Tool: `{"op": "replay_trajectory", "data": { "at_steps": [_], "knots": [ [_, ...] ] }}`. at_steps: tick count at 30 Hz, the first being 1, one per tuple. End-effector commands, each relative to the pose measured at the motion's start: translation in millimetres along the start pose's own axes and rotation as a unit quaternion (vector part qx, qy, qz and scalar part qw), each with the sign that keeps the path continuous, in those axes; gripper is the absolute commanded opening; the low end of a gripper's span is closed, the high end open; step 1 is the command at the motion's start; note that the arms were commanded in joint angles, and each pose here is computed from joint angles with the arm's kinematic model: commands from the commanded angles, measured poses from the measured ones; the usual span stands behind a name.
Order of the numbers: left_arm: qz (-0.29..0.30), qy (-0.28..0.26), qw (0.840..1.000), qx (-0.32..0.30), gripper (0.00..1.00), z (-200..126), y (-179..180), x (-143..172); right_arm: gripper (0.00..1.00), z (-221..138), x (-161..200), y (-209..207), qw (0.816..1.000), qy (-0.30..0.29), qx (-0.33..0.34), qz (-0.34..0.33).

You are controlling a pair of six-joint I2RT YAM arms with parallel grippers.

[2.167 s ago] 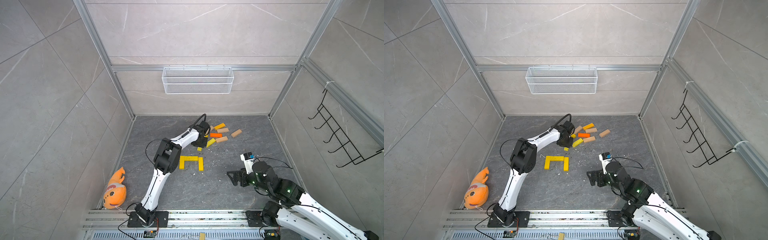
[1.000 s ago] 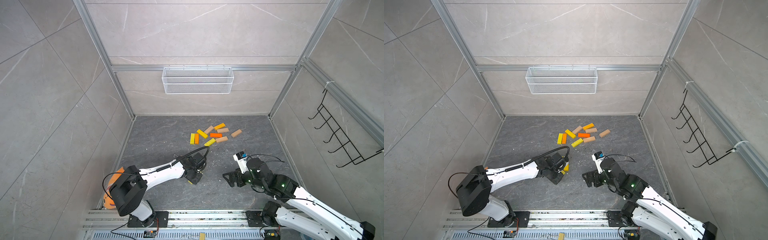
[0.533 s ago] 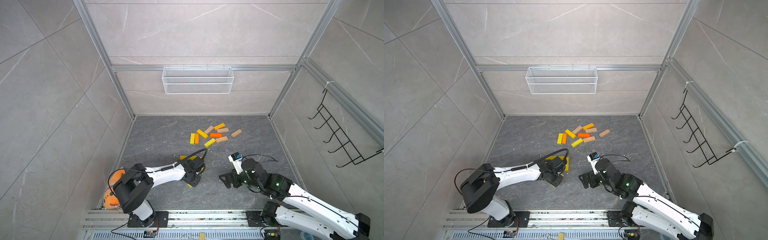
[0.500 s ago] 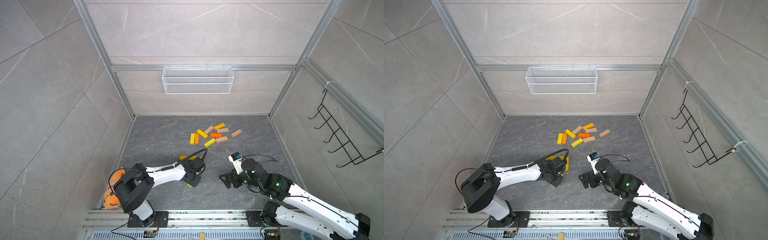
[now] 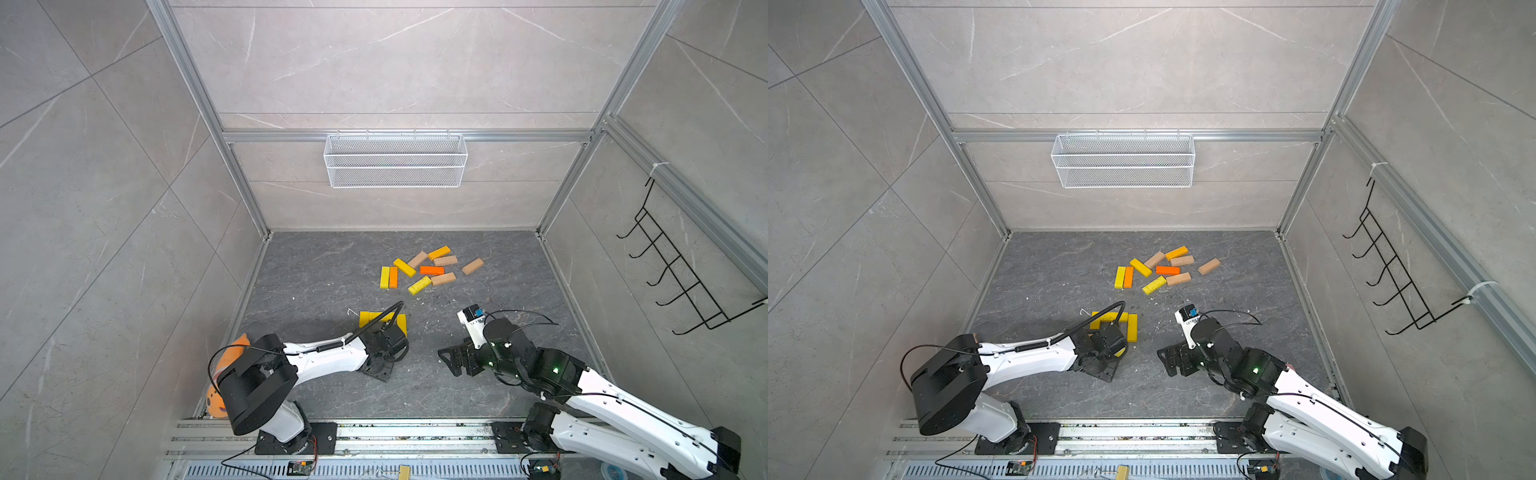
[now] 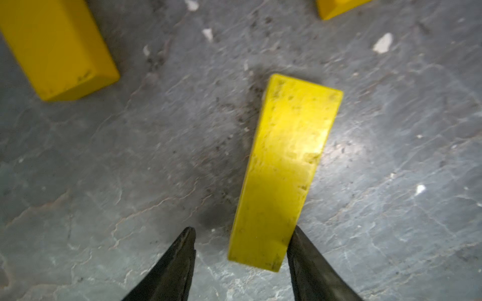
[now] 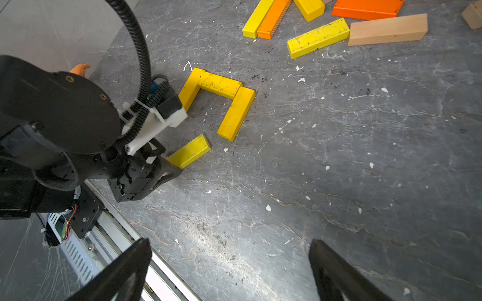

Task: Assemble the number 8 with building blocks
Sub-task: Place the building block at the center of the board, then adjust the building block at the center of the board.

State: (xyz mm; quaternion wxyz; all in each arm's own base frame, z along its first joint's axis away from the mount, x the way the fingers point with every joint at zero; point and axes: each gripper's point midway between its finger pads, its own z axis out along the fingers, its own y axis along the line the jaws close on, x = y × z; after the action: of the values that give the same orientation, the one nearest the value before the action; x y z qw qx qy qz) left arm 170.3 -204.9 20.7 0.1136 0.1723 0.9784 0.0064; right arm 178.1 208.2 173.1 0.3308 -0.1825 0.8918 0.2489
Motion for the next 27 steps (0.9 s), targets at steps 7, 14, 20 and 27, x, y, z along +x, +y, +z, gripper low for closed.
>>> {"op": "replay_trajectory", "data": {
  "at_steps": [7,14,20,27],
  "knots": [
    [-0.118,0.020,0.992,-0.047,0.57,-1.1,31.7,4.9,0.97,3.9,2.1,-1.4,1.000,-0.004,0.006,0.005],
    [-0.176,0.006,0.984,-0.021,0.51,1.1,32.6,-12.1,0.97,3.7,4.4,-1.4,1.000,-0.003,0.005,0.005],
    [-0.156,-0.020,0.987,0.028,0.49,-8.0,18.2,-25.3,0.97,5.8,5.8,0.2,1.000,-0.001,0.002,0.010],
    [-0.160,-0.045,0.984,0.069,0.46,-17.8,17.8,-21.5,0.66,30.9,7.7,12.8,0.994,-0.019,-0.008,0.107]
  ]
}}
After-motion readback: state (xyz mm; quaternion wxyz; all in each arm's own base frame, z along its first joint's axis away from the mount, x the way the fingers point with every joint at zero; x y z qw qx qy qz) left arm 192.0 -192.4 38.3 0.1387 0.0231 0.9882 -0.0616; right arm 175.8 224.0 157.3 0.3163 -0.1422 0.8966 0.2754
